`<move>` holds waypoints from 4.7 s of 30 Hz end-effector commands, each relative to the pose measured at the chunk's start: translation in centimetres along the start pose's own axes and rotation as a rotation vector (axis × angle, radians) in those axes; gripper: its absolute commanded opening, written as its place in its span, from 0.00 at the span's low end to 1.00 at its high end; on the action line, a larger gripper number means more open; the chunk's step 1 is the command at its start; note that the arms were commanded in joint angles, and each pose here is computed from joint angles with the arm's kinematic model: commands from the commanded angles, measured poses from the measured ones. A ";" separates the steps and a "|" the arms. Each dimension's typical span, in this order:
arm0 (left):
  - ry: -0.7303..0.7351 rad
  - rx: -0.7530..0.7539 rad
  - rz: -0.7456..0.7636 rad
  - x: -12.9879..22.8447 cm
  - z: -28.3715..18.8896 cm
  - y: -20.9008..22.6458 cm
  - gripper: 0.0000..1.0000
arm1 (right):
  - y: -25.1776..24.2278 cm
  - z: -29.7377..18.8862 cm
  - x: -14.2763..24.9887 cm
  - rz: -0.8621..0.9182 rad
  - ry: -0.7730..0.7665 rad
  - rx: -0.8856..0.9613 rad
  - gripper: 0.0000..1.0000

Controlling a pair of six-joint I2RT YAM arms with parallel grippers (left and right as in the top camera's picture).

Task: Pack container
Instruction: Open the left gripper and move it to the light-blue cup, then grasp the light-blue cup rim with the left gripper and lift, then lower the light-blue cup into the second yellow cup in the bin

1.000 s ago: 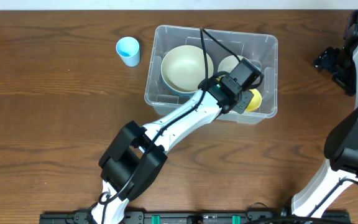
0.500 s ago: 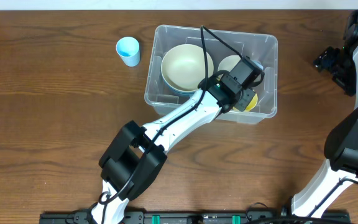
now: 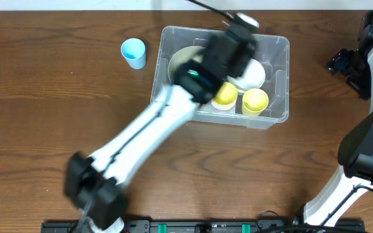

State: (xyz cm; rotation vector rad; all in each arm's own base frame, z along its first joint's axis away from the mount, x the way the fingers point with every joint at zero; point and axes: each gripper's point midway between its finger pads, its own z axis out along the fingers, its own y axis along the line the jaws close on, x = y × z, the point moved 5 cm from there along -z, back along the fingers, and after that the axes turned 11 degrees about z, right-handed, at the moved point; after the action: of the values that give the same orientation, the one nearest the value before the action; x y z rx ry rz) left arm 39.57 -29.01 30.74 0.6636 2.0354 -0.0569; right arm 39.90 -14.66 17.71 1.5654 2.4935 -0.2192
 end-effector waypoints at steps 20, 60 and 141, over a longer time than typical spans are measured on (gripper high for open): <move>0.409 -0.292 -0.651 19.4 5.3 29.7 0.89 | -0.3 -0.1 -0.2 0.015 -0.011 0.010 0.99; 0.608 -0.195 -0.618 25.5 11.4 24.5 0.32 | -0.3 -0.1 -0.2 0.015 -0.011 0.011 0.99; 0.285 0.467 0.157 8.5 5.7 -9.4 0.42 | -0.3 -0.1 -0.2 0.015 -0.011 0.011 0.99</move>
State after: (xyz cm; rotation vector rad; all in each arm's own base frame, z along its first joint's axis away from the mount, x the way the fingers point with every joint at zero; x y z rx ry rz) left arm 36.14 -35.09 18.91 1.1801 2.2492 -0.3800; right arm 39.90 -14.65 17.72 1.5653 2.4932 -0.2190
